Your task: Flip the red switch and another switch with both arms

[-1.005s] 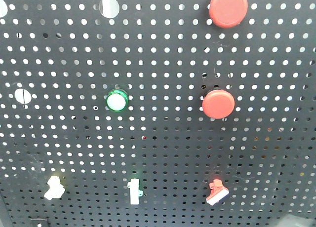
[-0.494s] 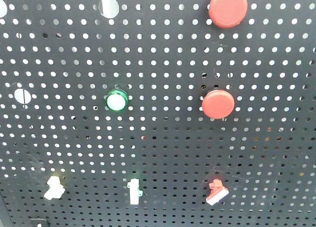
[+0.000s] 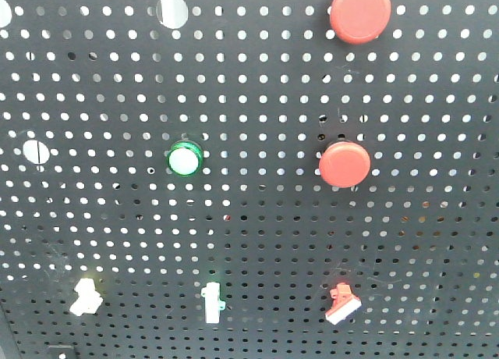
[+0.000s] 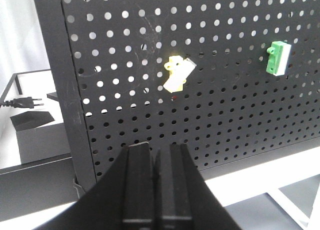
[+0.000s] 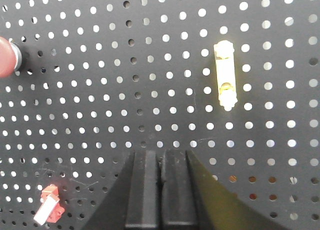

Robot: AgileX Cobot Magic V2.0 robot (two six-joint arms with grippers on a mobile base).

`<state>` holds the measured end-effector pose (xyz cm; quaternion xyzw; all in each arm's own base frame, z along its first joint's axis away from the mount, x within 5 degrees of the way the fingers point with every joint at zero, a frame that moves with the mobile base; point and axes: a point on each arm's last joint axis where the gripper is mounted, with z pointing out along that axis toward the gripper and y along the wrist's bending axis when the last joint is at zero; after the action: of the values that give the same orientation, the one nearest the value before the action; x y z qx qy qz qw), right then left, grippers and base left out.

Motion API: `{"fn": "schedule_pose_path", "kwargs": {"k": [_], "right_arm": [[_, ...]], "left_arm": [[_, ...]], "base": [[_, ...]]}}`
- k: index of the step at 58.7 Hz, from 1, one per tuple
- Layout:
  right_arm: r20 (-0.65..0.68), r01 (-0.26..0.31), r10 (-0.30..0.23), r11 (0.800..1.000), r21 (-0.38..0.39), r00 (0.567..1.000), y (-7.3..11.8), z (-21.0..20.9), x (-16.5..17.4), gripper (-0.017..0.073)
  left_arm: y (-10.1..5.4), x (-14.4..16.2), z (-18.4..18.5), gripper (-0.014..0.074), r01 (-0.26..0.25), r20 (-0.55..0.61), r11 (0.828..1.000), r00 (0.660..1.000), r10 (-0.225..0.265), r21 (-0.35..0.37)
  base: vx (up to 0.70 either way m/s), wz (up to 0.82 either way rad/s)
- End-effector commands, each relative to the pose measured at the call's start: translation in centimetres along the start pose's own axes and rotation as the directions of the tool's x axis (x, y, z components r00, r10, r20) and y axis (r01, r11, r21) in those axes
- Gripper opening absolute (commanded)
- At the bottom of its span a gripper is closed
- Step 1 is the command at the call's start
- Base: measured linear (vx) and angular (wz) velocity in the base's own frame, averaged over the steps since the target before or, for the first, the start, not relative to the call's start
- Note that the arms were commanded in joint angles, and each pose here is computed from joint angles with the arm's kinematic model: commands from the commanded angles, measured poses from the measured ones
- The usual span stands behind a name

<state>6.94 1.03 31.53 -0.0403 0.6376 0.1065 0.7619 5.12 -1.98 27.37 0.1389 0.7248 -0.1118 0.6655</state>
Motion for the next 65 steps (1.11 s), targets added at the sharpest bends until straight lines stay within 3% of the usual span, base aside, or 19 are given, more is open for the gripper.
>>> {"fn": "schedule_pose_path", "kwargs": {"k": [1,10,15,26,31,40,65], "right_arm": [[0.025,0.018,-0.018,1.0,0.012,1.0,0.0,0.1,-1.0,-0.0006],[0.025,0.018,-0.018,1.0,0.012,1.0,0.0,0.1,-1.0,-0.0006],[0.025,0.018,-0.018,1.0,0.012,1.0,0.0,0.1,-1.0,-0.0006],[0.025,0.018,-0.018,1.0,0.01,1.0,0.0,0.1,-1.0,-0.0006],[0.025,0.018,-0.018,1.0,0.008,1.0,0.0,0.1,-0.9,-0.0006],[0.025,0.018,-0.018,1.0,0.009,1.0,0.0,0.1,-1.0,-0.0006],[0.025,0.017,-0.017,1.0,0.01,1.0,0.0,0.1,-1.0,-0.0006]], "left_arm": [[0.0,-1.6,-0.1,0.0003,0.008,0.099,1.0,0.995,-0.008,0.001],[0.1,-0.3,0.1,0.0003,0.007,0.104,1.0,0.995,-0.005,-0.021],[0.5,1.2,-0.1,0.0003,-0.031,0.154,0.995,0.987,0.047,-0.099],[1.1,5.8,0.2,0.0003,0.036,0.218,0.976,0.976,0.012,-0.215],[1.2,7.3,0.6,0.0003,0.08,0.198,0.973,0.98,-0.036,-0.215],[1.1,7.7,0.7,0.0003,0.048,0.132,0.975,0.991,-0.019,-0.218],[1.1,7.8,0.7,0.0003,0.048,0.12,0.975,0.993,-0.022,-0.218]], "base": [[0.0,0.0],[0.0,0.0],[0.0,0.0],[0.0,0.0],[0.0,0.0],[0.0,0.0],[0.0,0.0]]}}
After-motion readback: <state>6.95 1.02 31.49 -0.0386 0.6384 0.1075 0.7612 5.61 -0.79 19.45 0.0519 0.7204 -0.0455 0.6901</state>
